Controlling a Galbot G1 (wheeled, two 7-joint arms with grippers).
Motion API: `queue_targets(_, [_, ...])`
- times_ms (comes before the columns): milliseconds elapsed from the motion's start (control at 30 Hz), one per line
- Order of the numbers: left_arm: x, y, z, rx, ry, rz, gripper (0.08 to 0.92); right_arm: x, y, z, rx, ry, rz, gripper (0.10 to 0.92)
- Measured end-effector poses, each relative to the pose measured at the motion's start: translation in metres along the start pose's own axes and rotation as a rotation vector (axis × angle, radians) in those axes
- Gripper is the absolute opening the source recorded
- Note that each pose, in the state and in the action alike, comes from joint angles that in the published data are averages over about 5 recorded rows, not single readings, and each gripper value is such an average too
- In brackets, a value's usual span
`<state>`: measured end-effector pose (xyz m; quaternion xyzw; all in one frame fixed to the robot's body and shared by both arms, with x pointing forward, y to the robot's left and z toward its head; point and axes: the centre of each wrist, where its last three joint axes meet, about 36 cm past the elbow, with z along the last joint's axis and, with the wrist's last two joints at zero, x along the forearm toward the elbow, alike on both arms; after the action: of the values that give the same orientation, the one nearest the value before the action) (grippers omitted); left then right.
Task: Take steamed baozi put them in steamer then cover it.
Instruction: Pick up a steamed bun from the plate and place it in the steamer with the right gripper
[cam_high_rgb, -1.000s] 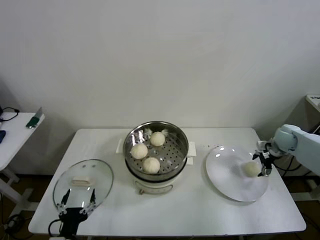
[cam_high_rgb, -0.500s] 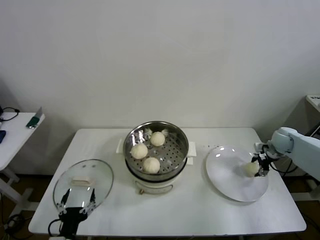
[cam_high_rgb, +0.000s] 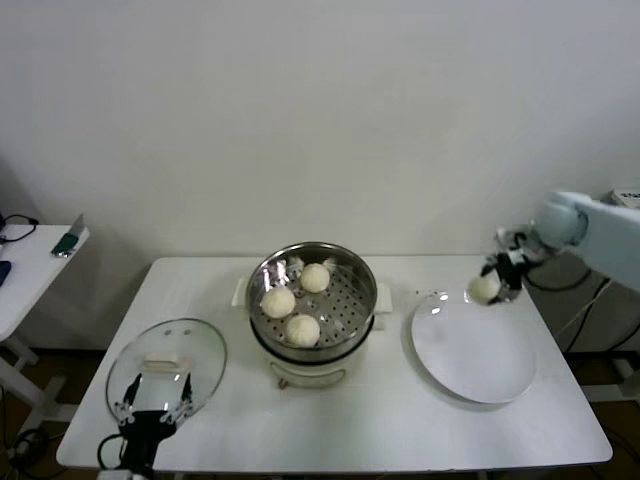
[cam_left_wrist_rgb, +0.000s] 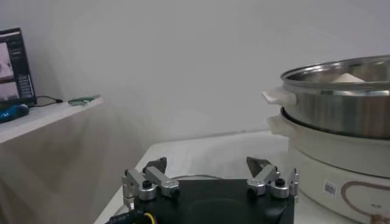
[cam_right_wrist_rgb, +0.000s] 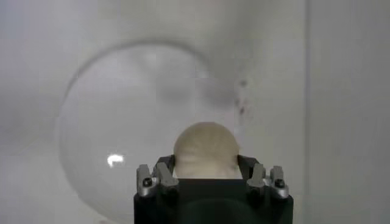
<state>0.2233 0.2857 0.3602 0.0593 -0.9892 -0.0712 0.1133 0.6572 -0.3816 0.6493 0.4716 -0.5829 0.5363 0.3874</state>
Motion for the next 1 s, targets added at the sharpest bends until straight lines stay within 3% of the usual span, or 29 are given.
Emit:
queue_targets(200, [-0.002, 0.001, -0.003, -0.004, -0.004, 0.001, 0.823, 0.062, -0.015, -0.087, 0.064, -0.121, 0.028, 0.687])
queue_targets(367, [-0.003, 0.003, -0.003, -0.006, -0.005, -0.003, 0.823, 0.073, -0.011, -0.151, 0.111, -0.178, 0.016, 0.687])
queue_targets(700, [-0.004, 0.004, 0.0, 0.0, 0.002, -0.018, 0.823, 0.017, 0.003, -0.236, 0.189, -0.167, -0.049, 0.687])
queue_targets(1000, [-0.006, 0.007, 0.001, 0.0, 0.004, -0.024, 0.823, -0.043, 0.013, -0.258, 0.225, -0.112, -0.067, 0.687])
